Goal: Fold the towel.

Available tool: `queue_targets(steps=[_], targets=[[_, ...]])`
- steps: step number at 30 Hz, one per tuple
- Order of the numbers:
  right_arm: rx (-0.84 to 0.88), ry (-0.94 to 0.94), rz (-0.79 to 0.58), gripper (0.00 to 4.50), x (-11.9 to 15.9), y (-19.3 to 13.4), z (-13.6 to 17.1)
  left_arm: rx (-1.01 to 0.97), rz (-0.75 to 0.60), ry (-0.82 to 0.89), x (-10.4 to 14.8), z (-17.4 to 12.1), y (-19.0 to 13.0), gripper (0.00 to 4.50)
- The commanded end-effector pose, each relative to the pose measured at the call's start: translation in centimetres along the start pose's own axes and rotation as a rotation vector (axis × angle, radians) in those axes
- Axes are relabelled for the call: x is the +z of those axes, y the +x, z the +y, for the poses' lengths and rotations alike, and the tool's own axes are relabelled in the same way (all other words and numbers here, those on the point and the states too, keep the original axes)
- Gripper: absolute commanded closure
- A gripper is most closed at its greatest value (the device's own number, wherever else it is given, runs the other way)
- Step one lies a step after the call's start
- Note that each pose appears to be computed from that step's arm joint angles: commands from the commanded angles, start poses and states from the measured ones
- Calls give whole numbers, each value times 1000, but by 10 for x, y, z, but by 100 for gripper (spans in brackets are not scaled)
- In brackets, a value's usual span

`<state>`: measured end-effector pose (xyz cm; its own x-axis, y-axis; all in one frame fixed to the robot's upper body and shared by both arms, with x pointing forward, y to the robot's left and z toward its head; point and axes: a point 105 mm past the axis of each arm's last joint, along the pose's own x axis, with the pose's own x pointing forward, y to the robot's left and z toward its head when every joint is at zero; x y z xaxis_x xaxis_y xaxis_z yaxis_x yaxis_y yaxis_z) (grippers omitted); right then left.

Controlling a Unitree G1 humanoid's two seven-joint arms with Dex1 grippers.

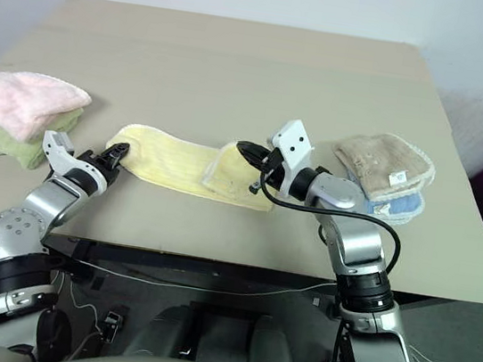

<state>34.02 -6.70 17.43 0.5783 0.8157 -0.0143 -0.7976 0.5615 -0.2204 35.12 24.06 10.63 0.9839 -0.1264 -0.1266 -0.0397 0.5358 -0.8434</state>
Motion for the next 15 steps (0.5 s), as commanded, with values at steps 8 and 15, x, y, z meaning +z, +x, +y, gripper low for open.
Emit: queue_targets(steps=[8, 15], targets=[[-30, -35, -30, 450, 12, -9, -2, -116, -131, 135, 46, -25, -12, 448], [-72, -38, -20, 450, 10, -13, -11, -279, -96, 408, 49, -74, -19, 448]])
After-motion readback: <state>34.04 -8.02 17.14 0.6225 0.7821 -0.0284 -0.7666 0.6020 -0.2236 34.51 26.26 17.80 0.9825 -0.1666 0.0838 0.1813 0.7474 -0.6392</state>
